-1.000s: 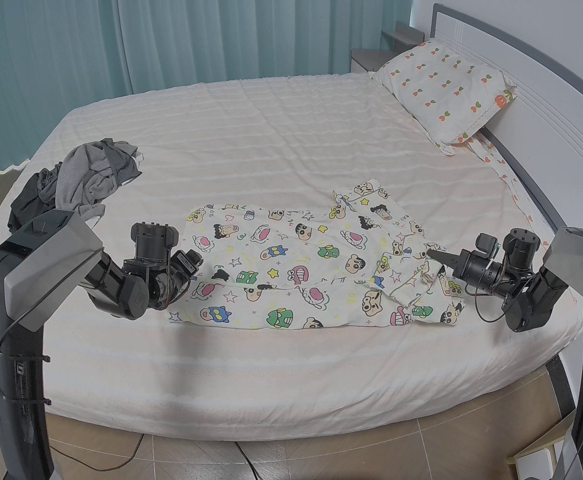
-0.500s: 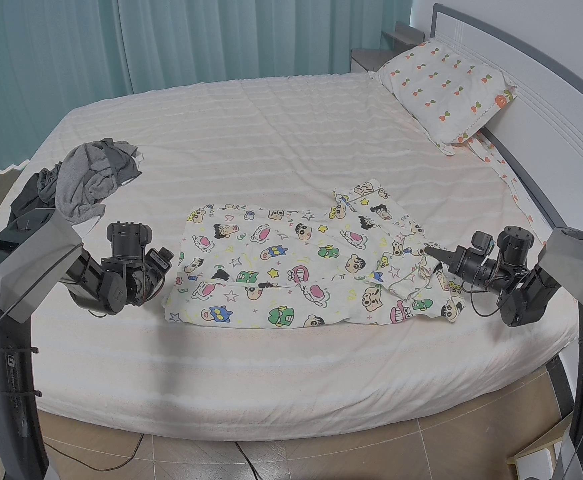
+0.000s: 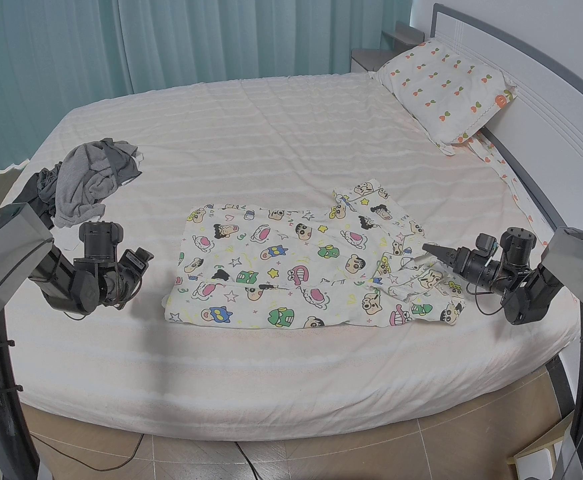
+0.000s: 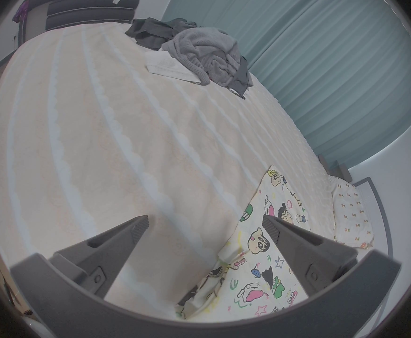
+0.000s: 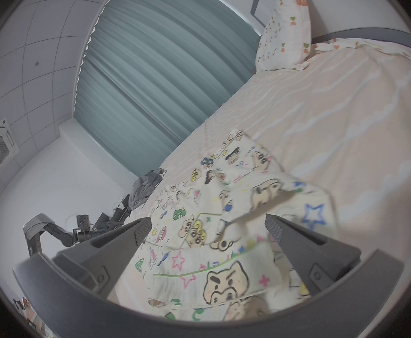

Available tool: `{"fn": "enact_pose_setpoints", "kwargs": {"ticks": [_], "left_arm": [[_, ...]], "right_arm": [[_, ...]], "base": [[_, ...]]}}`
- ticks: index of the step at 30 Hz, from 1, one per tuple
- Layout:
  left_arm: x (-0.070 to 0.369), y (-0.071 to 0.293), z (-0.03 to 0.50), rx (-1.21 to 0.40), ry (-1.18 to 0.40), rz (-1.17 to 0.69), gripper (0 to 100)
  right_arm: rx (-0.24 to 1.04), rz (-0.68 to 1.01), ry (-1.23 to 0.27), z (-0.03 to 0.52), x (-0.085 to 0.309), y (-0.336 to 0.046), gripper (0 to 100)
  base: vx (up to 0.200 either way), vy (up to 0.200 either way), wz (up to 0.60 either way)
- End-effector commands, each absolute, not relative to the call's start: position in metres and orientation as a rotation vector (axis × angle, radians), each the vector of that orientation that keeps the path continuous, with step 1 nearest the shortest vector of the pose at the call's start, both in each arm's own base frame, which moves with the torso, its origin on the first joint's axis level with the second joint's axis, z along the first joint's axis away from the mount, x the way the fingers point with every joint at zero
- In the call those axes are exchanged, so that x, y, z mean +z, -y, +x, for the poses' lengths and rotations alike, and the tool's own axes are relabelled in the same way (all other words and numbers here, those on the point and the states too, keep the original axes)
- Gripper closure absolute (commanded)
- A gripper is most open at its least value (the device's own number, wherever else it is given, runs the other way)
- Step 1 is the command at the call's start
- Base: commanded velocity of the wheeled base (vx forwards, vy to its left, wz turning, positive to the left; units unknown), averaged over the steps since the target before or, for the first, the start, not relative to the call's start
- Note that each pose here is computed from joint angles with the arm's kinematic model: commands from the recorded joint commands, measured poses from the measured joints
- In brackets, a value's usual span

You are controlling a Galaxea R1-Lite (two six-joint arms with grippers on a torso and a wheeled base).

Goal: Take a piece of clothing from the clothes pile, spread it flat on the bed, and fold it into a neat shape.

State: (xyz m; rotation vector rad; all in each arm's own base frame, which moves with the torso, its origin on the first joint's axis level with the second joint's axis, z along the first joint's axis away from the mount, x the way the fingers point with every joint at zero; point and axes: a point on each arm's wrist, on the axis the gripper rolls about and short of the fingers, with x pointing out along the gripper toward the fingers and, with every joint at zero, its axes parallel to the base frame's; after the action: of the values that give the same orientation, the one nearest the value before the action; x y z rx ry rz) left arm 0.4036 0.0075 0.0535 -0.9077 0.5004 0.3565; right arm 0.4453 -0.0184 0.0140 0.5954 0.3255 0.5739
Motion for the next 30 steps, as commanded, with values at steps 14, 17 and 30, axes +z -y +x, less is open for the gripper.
{"fn": "enact_pose_setpoints", "kwargs": {"ticks": [14,17,30], "left_arm": [[0.089,-0.017,0.296,0.102,-0.705,-1.122,0],[0.079,-0.015,0.285,0.086,-0.754,-1.136,0],[0.037,-0.015,0.259,-0.073,-0.748,-1.141,0]], "right_arm": [[0.407,0.905,-0.362,0.349,0.099,-0.024,0],[0.396,0.920,-0.425,0.336,0.089,-0.041,0],[0.325,0.651,-0.554,0.334,0.018,0.010,0]], "base": [[0.000,0.000,0.00],[0.000,0.000,0.00],[0.000,0.000,0.00]]}}
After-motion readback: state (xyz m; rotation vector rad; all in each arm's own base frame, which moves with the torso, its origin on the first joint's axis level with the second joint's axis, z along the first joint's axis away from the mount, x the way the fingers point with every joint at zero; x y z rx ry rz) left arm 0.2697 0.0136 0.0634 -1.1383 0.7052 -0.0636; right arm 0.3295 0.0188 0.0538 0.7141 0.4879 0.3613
